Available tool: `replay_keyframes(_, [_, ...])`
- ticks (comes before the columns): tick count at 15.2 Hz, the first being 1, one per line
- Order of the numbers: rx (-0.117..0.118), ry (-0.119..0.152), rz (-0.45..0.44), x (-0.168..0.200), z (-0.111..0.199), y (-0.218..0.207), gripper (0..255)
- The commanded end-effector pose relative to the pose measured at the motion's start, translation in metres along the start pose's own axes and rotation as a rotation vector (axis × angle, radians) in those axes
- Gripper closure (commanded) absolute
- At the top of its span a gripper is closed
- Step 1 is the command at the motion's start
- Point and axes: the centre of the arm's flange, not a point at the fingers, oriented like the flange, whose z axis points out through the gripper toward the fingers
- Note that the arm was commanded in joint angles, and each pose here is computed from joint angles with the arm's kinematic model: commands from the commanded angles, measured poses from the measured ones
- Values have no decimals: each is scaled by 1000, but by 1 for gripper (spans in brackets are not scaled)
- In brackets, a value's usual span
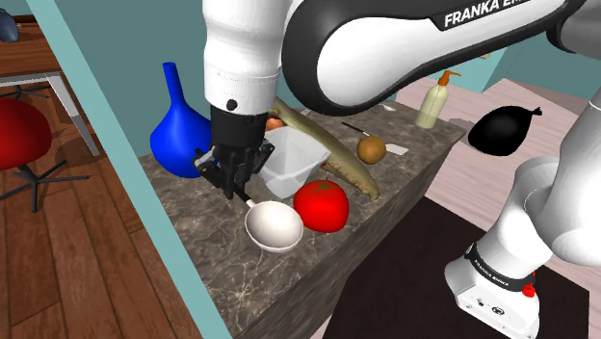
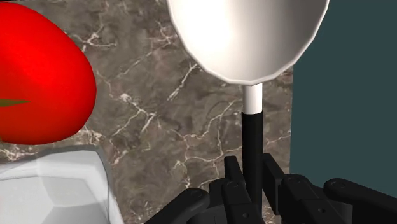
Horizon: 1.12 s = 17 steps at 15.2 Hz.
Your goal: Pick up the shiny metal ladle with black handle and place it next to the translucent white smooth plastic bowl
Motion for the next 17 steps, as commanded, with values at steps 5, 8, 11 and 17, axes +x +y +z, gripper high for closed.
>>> replay_keyframes(5, [0,0,0,-4,32,3,255])
replay_keyframes(8, [0,0,0,-6,47,5,255])
replay_keyframes(11, [0,0,0,-7,63,6,255])
replay_keyframes(17, [0,0,0,-11,94,9,255])
